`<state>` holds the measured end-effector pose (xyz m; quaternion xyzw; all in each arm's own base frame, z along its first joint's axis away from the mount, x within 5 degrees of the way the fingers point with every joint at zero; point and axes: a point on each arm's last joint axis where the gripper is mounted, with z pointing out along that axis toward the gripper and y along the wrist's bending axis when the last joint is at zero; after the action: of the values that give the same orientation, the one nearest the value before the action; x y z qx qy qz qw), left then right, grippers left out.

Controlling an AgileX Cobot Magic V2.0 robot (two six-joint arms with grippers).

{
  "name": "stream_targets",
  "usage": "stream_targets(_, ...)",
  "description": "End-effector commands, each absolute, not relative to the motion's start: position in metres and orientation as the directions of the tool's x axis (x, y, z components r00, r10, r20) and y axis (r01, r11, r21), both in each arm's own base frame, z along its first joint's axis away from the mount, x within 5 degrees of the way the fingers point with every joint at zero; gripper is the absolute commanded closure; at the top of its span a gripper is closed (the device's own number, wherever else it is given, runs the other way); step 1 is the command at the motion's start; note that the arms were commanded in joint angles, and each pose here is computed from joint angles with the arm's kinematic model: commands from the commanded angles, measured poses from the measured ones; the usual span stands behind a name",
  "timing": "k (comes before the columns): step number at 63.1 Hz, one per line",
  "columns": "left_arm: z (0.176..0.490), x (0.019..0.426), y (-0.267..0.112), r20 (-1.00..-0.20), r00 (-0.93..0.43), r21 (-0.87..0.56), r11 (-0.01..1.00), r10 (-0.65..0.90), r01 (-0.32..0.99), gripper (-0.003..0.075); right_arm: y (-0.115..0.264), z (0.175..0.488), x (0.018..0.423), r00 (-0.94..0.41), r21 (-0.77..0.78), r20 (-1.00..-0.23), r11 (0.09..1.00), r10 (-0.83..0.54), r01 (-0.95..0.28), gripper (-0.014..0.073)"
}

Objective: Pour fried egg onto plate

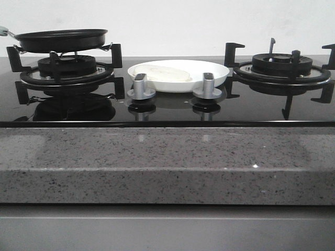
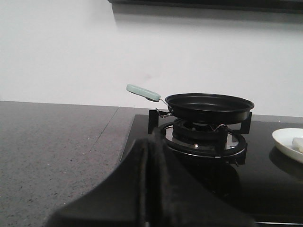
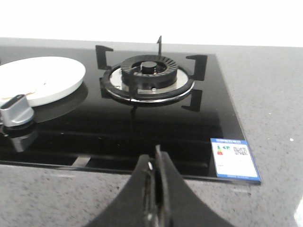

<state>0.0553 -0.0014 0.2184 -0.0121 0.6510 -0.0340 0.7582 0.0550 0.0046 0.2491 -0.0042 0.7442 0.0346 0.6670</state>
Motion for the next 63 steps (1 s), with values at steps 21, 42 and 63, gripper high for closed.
stream_targets(21,0.224,0.053,-0.001,-0.967,0.240,-0.079,0.996,-0.088,0.044,0.0741,0.002,0.207,0.055,0.084,0.031,-0.996,0.999,0.035,-0.041,0.0713)
stream_targets(42,0.224,0.053,-0.001,-0.967,0.240,-0.079,0.996,-0.088,0.044,0.0741,0.003,0.208,0.055,0.102,0.032,-0.994,0.998,0.037,-0.053,0.0713)
stream_targets(63,0.224,0.053,-0.001,-0.967,0.240,-0.079,0.996,-0.088,0.044,0.0741,0.003,0.210,0.055,0.119,0.066,-0.990,0.996,0.072,-0.056,0.0713)
